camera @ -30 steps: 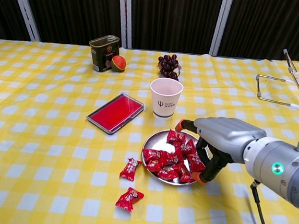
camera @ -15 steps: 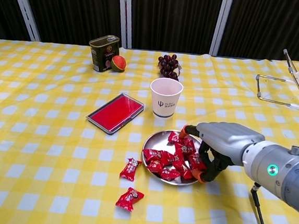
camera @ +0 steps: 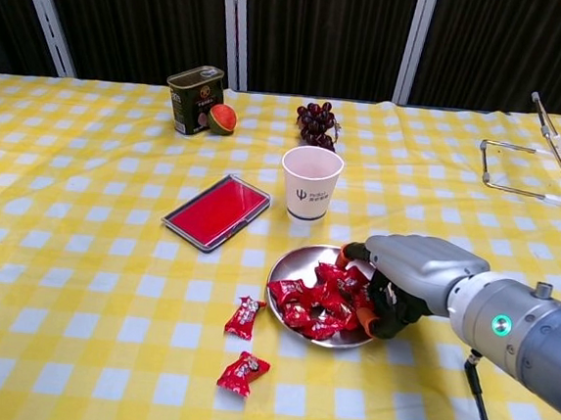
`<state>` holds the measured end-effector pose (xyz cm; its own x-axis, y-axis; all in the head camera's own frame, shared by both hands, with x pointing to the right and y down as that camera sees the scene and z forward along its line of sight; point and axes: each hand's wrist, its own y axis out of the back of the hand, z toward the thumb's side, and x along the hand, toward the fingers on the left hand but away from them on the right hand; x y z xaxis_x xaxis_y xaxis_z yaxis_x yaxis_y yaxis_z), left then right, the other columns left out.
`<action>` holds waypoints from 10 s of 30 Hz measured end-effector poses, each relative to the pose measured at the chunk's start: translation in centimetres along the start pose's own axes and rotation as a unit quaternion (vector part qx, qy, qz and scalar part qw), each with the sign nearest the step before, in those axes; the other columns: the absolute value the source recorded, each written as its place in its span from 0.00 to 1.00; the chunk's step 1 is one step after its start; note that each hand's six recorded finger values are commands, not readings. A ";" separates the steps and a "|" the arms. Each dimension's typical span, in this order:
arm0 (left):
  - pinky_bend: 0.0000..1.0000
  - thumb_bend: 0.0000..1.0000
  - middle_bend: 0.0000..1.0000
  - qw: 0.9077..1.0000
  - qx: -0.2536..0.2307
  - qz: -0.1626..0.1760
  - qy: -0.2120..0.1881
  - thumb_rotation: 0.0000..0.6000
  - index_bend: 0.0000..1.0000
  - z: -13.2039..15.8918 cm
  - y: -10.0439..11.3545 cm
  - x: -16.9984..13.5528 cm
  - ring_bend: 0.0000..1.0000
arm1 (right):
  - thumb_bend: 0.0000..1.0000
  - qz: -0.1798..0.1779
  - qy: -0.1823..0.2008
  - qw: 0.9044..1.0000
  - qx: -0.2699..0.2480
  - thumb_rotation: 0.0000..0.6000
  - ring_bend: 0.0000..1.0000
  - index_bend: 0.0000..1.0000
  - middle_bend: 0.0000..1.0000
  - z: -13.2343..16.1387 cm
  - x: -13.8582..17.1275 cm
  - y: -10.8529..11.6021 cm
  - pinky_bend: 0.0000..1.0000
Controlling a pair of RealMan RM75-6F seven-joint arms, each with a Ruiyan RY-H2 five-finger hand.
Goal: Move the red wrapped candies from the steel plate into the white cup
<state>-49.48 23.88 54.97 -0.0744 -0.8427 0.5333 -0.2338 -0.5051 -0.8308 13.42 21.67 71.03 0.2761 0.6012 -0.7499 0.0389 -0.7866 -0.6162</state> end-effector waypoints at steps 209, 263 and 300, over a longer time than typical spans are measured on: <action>0.00 0.03 0.00 1.000 -0.007 -0.002 0.007 1.00 0.00 0.0 -0.1 0.1 0.00 | 0.61 0.047 0.076 0.995 -0.044 1.00 0.84 0.59 0.74 2.0 0.7 0.7 1.00; 0.00 0.03 0.00 1.000 -0.015 -0.009 0.010 1.00 0.00 -0.1 -0.2 0.4 0.00 | 0.62 -0.135 0.046 0.986 -0.085 1.00 0.84 0.56 0.74 2.6 -9.5 13.3 1.00; 0.00 0.03 0.00 1.000 -0.013 -0.005 0.007 1.00 0.00 0.0 -0.1 0.3 0.00 | 0.49 -0.161 0.059 0.981 -0.086 1.00 0.81 0.17 0.73 1.8 -6.9 14.2 1.00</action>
<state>-49.47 23.69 55.21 -0.0862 -0.8350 0.5435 -0.2592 -0.5080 -0.8215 10.39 6.59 66.96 0.3316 0.8099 -0.4838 0.3012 -0.5768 -0.7593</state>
